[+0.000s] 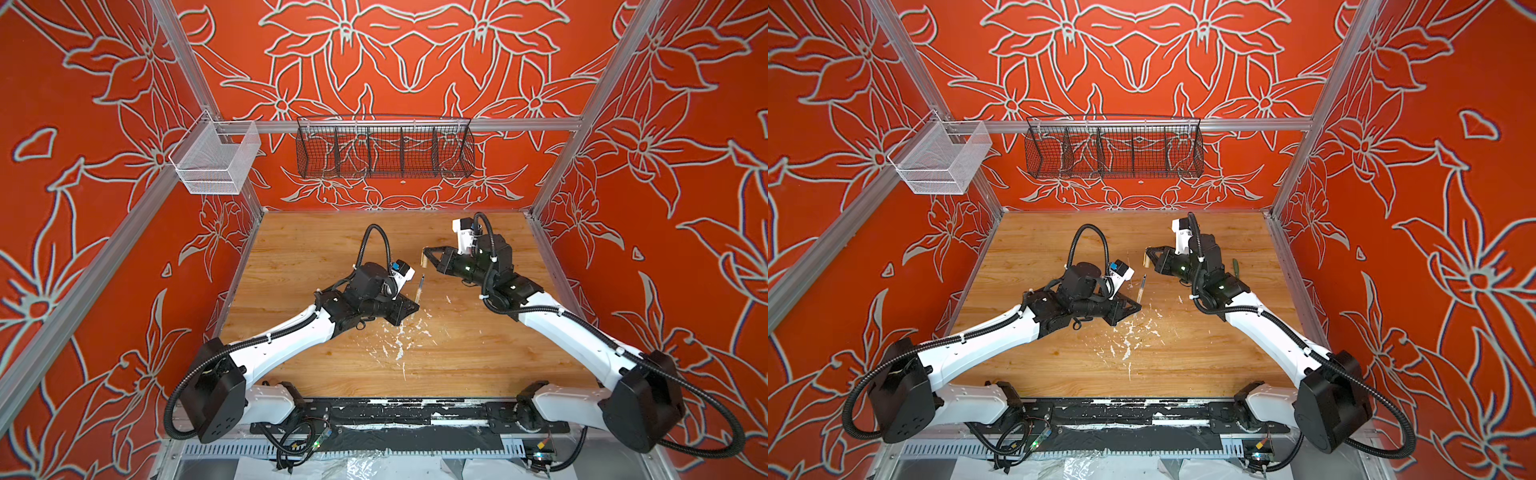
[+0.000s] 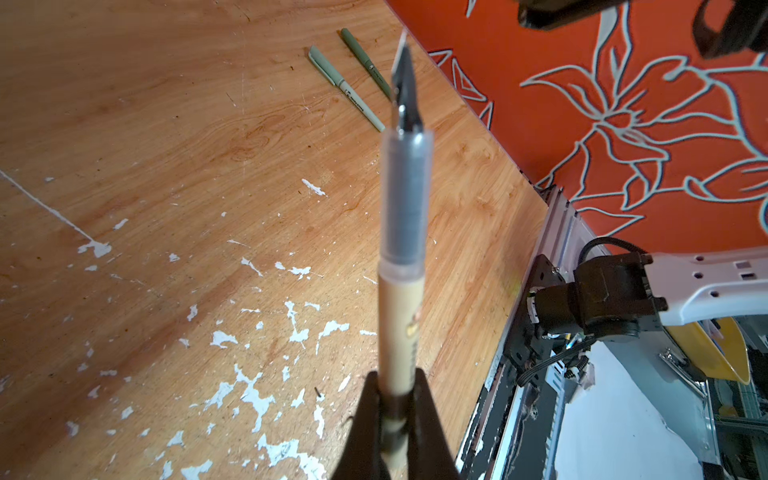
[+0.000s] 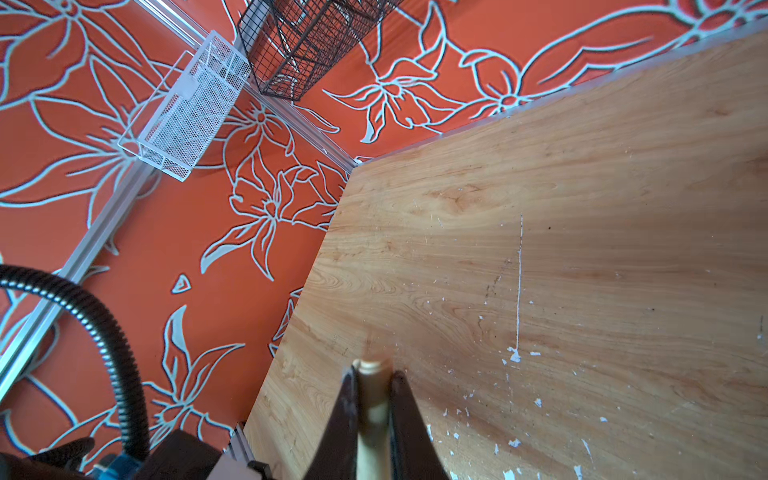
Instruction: Insert the pens into the pen caps
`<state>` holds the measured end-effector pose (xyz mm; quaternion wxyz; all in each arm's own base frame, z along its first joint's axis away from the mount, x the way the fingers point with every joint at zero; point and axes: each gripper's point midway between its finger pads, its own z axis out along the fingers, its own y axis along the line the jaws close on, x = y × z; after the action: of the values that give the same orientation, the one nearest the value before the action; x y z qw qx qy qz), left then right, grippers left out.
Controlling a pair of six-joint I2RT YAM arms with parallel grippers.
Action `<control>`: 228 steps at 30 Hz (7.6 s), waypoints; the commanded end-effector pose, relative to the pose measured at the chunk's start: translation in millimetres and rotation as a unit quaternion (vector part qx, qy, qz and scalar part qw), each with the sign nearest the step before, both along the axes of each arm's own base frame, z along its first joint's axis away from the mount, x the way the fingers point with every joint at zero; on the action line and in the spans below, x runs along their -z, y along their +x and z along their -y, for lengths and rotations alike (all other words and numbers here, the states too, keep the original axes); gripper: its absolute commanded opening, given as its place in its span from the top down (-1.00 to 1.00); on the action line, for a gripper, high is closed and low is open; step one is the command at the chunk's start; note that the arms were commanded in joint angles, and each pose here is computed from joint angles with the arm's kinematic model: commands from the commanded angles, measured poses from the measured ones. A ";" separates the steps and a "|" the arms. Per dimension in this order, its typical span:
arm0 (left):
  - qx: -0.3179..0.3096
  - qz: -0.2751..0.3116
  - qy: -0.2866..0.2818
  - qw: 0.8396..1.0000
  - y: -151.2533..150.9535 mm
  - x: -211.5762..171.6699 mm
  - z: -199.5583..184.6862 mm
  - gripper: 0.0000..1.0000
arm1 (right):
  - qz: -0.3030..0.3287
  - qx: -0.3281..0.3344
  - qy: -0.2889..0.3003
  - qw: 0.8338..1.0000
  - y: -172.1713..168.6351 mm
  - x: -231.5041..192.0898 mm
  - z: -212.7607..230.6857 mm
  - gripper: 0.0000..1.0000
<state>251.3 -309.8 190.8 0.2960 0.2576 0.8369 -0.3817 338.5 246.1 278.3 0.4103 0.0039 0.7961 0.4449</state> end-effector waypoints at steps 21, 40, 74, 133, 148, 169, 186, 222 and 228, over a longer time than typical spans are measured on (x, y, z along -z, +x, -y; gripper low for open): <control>0.020 0.022 -0.012 0.999 1.5 -18.5 9.5 1.00 | 0.022 0.024 0.005 0.999 -11.1 -9.9 10.5 0.85; 0.019 0.028 -0.013 0.999 3.5 -20.8 10.1 1.00 | 0.012 0.023 0.013 1.000 -17.5 -0.6 7.3 0.87; -0.002 0.070 -0.003 0.998 16.7 -43.5 6.3 1.00 | 0.009 0.012 0.001 1.000 -27.3 4.3 5.3 0.87; 0.019 0.124 -0.017 0.992 13.7 -81.9 5.5 1.00 | 0.068 -0.086 0.018 0.994 -50.8 -49.8 2.0 0.06; 0.032 0.120 -0.018 0.992 10.2 -79.7 7.9 1.00 | 0.080 -0.113 0.045 0.989 -44.9 -60.2 -8.0 0.12; 0.025 0.125 -0.008 0.992 15.7 -76.9 7.8 1.00 | 0.073 -0.111 0.045 0.990 -38.9 -59.2 -3.1 0.64; 0.006 0.192 -0.042 0.981 62.0 -134.0 37.6 1.00 | 0.045 -0.124 0.032 0.991 -47.5 -30.3 -4.0 1.00; 0.002 0.264 -0.116 0.957 94.7 -227.4 20.8 1.00 | -0.069 -0.161 -0.031 0.984 -77.4 48.9 -23.2 1.00; 0.008 0.268 -0.143 0.953 90.8 -237.5 22.1 1.00 | -0.073 -0.159 -0.012 0.985 -77.9 48.3 -27.6 1.00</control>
<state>303.4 -323.8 268.8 0.3058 0.3269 0.8198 -0.3573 321.9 239.5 322.3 0.4754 -0.0593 0.7396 0.4728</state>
